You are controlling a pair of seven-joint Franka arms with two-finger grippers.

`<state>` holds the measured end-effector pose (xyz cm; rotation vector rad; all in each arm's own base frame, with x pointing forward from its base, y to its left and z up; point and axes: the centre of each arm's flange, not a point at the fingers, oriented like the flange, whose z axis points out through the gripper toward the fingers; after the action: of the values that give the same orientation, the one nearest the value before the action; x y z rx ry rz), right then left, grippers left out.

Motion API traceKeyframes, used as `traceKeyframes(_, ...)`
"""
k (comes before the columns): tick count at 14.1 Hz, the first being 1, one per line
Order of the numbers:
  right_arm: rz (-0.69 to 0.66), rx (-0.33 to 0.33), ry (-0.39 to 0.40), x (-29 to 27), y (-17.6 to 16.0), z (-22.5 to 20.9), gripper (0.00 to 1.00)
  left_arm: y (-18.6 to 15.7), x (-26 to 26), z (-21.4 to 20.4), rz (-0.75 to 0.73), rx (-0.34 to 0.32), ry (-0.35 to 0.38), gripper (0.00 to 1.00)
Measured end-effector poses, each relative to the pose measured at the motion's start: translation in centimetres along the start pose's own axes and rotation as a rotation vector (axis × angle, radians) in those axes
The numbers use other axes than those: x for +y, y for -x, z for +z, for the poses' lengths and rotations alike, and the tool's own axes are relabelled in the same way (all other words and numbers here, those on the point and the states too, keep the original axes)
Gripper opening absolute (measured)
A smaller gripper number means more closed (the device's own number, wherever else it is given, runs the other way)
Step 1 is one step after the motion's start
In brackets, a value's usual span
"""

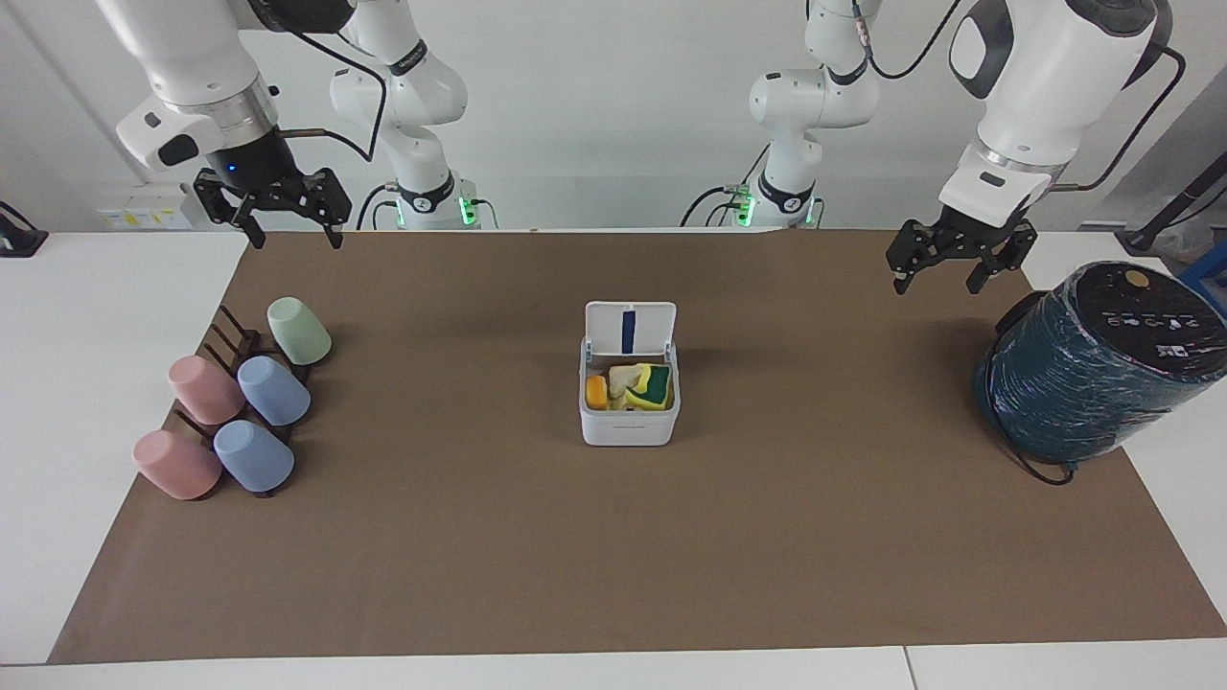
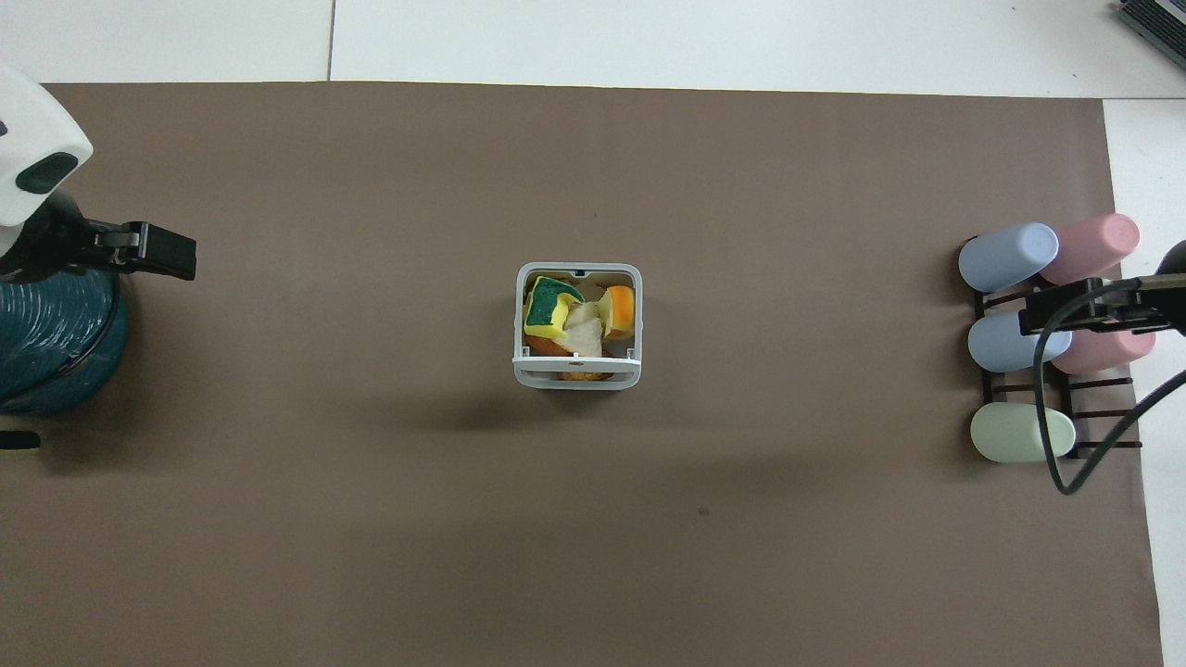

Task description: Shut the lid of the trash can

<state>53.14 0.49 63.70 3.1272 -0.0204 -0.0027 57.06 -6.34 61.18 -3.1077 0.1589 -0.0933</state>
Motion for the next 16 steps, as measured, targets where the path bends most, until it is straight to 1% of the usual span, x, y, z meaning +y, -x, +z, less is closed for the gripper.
traceKeyframes(5, 0.0, 0.0, 0.0, 0.0, 0.0, 0.0, 1.0, 0.0, 0.3, 0.0, 0.006, -0.001, 0.0, 1.0)
traceKeyframes(8, 0.0, 0.0, 0.0, 0.0, 0.0, 0.0, 1.0, 0.3, 1.6, 0.1, 0.028, -0.02, 0.002, 1.0)
traceKeyframes(12, 0.0, 0.0, 0.0, 0.0, 0.0, 0.0, 1.0, 1.4, 7.6, 0.2, 0.003, -0.039, 0.004, 1.0)
traceKeyframes(15, 0.0, 0.0, 0.0, 0.0, 0.0, 0.0, 1.0, 3.5, 13.0, 0.9, -0.034, -0.065, 0.016, 1.0)
traceKeyframes(16, 0.0, 0.0, 0.0, 0.0, 0.0, 0.0, 1.0, 4.3, 14.7, 1.1, -0.058, -0.076, 0.027, 0.96)
